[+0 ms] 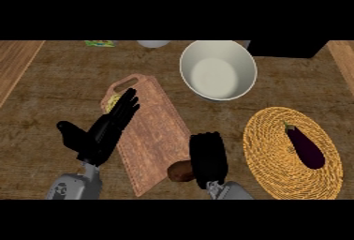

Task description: Pick the sweet potato from the placemat and place it in the bowl

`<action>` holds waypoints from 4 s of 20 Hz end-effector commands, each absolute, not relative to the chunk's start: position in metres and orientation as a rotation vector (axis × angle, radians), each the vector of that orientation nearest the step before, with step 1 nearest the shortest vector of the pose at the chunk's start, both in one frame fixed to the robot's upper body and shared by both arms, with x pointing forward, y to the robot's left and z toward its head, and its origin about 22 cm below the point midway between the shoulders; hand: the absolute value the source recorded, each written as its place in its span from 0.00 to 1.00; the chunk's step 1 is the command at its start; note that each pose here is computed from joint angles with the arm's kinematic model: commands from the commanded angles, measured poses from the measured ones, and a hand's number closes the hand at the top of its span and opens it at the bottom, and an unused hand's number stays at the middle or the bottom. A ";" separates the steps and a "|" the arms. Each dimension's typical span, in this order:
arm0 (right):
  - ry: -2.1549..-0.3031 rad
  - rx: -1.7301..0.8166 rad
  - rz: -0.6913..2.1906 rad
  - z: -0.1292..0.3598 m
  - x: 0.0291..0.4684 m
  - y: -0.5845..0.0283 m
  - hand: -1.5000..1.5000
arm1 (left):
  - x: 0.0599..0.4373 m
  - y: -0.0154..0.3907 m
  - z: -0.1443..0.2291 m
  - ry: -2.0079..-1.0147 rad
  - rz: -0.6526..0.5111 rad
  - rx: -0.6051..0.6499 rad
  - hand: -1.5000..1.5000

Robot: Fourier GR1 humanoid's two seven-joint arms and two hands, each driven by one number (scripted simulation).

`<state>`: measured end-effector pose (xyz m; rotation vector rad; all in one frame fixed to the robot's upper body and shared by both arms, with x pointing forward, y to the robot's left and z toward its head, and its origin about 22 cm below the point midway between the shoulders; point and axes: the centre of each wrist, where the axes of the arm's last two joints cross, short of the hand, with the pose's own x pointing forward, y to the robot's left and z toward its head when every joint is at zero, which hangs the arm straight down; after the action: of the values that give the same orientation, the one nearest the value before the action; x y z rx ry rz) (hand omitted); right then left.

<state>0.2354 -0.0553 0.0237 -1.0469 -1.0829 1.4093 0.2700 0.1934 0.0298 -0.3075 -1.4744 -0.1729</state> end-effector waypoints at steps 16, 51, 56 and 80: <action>-1.554 -1.080 1.055 0.215 0.209 -0.006 1.00 | 0.268 0.205 0.025 -1.485 -0.149 -0.276 0.50; -1.177 -1.149 0.882 0.134 0.460 -0.114 0.00 | 0.279 0.184 0.036 -1.488 -0.183 -0.323 0.50; -1.324 -1.031 0.785 0.113 0.460 -0.126 0.00 | 0.274 0.180 0.043 -1.506 -0.218 -0.344 0.50; -2.163 -0.268 0.094 0.083 0.355 -0.176 0.00 | 0.253 0.209 0.018 -1.461 -0.066 -0.225 0.50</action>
<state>0.3912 -0.1697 0.0937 -0.3391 -2.0903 0.0921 0.2614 0.2114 0.0210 -0.2390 -1.4655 -0.0874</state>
